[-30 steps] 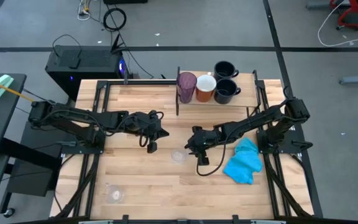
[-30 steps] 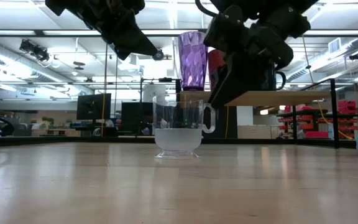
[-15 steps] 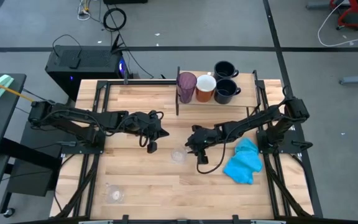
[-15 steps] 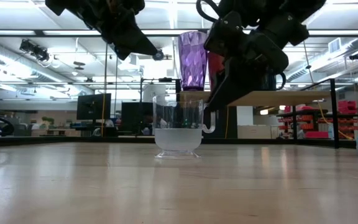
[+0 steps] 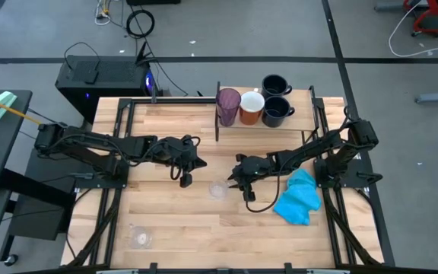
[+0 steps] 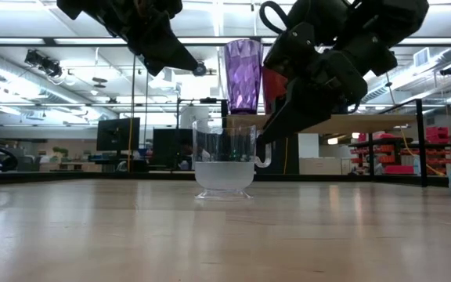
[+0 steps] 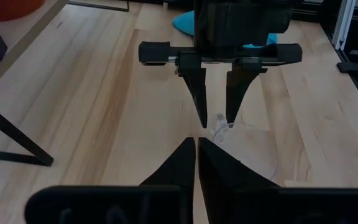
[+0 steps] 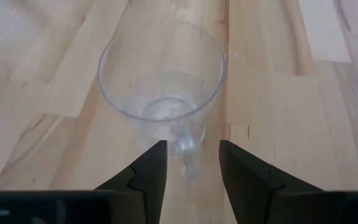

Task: Stack small to large cups/mugs on shelf
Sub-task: Put the top transparent mug on the shelf

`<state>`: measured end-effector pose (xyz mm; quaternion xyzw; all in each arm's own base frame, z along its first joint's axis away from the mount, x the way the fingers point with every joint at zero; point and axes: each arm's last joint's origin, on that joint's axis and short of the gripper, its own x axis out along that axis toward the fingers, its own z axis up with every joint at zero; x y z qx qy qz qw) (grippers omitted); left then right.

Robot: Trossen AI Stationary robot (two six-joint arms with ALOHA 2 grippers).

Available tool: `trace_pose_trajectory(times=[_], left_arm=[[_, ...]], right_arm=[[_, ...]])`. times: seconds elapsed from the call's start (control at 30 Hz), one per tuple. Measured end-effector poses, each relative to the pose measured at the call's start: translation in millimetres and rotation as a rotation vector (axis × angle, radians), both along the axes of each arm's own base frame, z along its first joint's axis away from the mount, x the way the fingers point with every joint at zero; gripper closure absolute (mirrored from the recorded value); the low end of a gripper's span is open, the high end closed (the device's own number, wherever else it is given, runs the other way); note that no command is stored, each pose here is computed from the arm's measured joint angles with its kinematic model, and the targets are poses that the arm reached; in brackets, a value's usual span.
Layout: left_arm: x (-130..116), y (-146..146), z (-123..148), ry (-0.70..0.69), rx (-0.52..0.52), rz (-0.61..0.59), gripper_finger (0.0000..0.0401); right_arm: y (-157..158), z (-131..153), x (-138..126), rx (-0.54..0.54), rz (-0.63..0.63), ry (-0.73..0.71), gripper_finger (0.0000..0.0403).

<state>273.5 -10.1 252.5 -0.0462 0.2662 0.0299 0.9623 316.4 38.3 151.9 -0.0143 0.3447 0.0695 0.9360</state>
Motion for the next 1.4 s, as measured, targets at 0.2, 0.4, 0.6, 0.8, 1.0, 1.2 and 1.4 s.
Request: trace_pose_trajectory(times=[0.2, 0.4, 0.6, 0.8, 1.0, 1.2, 1.4], left_arm=[[0, 0, 0, 0.000, 0.000, 0.000, 0.0386], [0, 0, 0, 0.000, 0.000, 0.000, 0.0384], [0, 0, 0, 0.000, 0.000, 0.000, 0.0375], [0, 0, 0, 0.000, 0.000, 0.000, 0.0379], [0, 0, 0, 0.000, 0.000, 0.000, 0.0387], [0, 0, 0, 0.002, 0.000, 0.000, 0.0383], [0, 0, 0, 0.002, 0.000, 0.000, 0.0377]], right_arm=[[0, -4, -3, 0.011, -0.005, -0.039, 0.0268], [-1, -7, -5, 0.022, -0.013, -0.045, 0.0285], [-1, -7, -5, 0.021, -0.015, -0.043, 0.0321], [-1, -7, -5, 0.020, -0.017, -0.043, 0.0369], [-1, -5, -6, 0.020, -0.017, -0.042, 0.0387], [-2, 11, -16, 0.006, -0.024, -0.030, 0.0385], [-8, 43, -40, -0.007, -0.049, -0.011, 0.0386]])
